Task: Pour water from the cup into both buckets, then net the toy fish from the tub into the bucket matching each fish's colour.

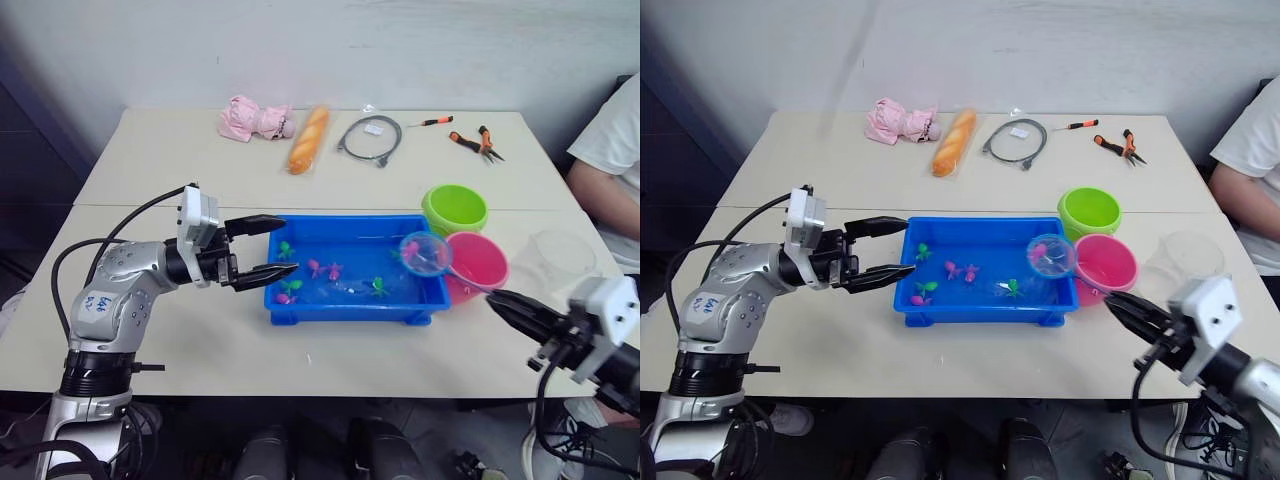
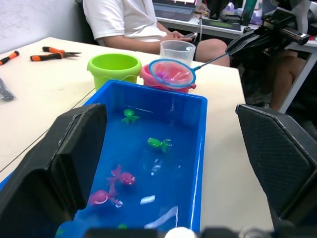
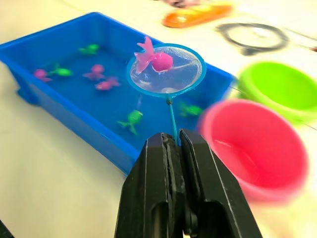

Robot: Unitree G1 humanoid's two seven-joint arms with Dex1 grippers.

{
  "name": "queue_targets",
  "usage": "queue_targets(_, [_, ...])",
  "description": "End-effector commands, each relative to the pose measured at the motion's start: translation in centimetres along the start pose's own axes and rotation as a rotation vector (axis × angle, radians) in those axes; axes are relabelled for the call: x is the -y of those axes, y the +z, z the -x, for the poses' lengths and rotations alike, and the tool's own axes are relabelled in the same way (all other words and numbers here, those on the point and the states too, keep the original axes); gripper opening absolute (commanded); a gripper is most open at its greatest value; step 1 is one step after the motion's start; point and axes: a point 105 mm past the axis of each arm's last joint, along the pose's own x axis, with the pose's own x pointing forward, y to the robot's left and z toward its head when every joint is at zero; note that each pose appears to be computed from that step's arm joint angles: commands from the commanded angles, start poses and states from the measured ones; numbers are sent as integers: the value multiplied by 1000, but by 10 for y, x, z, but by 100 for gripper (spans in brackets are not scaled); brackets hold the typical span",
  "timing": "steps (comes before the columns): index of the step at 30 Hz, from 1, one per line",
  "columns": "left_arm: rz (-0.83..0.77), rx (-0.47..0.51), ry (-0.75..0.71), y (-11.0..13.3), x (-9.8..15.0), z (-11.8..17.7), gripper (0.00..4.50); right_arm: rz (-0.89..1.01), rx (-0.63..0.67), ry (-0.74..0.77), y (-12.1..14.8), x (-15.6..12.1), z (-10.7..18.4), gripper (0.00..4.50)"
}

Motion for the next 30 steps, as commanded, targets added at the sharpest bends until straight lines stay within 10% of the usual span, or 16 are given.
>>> queue_targets(1, [-13,42,-47,8,3,-10,447,94,45,-140,13,15,22,0])
queue_targets(30, [-3,131,-134,18,17,-40,447,1041,-126,-327,9,76,3,0])
